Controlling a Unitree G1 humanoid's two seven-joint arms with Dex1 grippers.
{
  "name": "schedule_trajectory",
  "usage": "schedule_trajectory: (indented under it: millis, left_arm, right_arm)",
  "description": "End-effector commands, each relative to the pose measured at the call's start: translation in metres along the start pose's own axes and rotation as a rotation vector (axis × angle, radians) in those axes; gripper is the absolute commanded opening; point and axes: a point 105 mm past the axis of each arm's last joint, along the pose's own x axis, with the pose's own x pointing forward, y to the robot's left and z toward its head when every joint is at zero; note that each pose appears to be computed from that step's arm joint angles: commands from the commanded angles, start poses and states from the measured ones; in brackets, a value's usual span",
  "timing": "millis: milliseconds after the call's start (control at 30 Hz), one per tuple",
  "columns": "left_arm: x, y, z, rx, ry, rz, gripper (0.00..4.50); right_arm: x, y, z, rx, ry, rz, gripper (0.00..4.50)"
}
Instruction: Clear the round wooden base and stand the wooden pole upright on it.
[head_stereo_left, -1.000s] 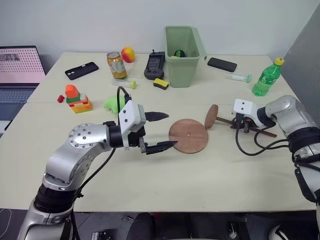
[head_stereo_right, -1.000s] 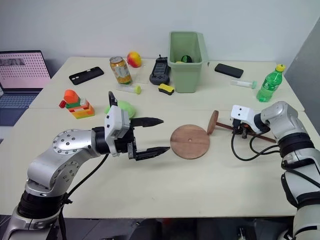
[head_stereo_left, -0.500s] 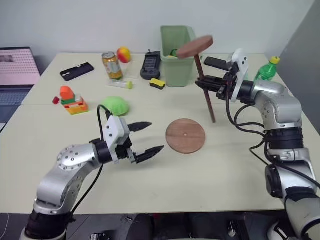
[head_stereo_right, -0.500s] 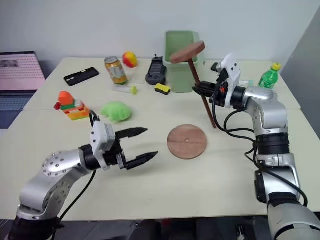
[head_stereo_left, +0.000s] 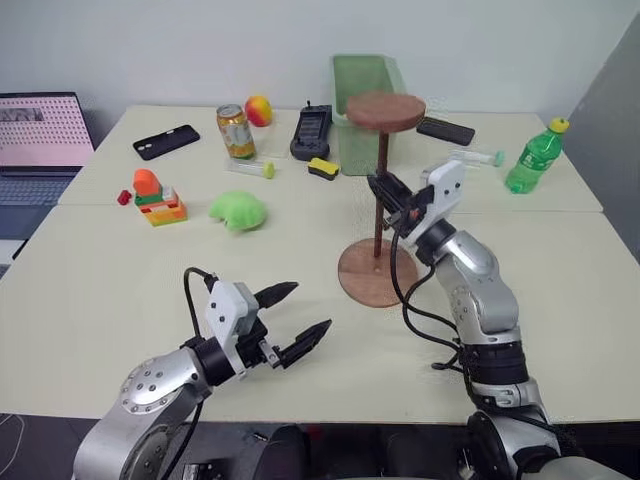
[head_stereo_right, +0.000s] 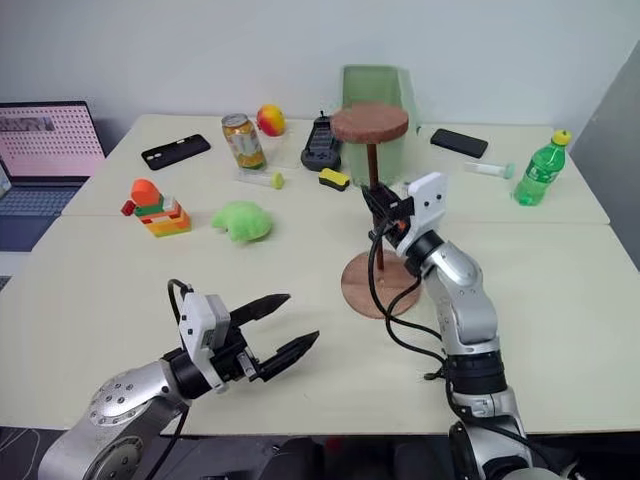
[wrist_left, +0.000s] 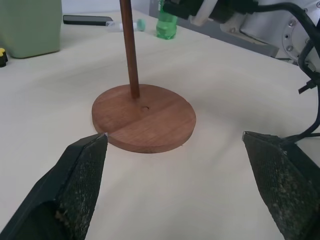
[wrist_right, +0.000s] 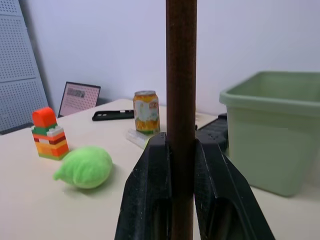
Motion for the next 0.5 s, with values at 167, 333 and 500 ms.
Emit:
schedule_trajectory:
  millis: [167,333,500]
  left_arm:
    - [0.002,0.001,0.009,0.043,-0.031,-0.015,4.5]
    - [0.002,0.0,0.008,0.043,-0.027,-0.027,4.5]
    - [0.003,0.0,0.008,0.046,-0.027,-0.03,4.5]
  right_arm:
    - [-0.01,0.016,0.015,0.011,-0.055,0.022,0.24]
    - [-0.005,0.018,0.012,0.021,-0.053,0.018,0.24]
    - [-0.003,0.018,0.007,0.011,-0.05,0.018,0.24]
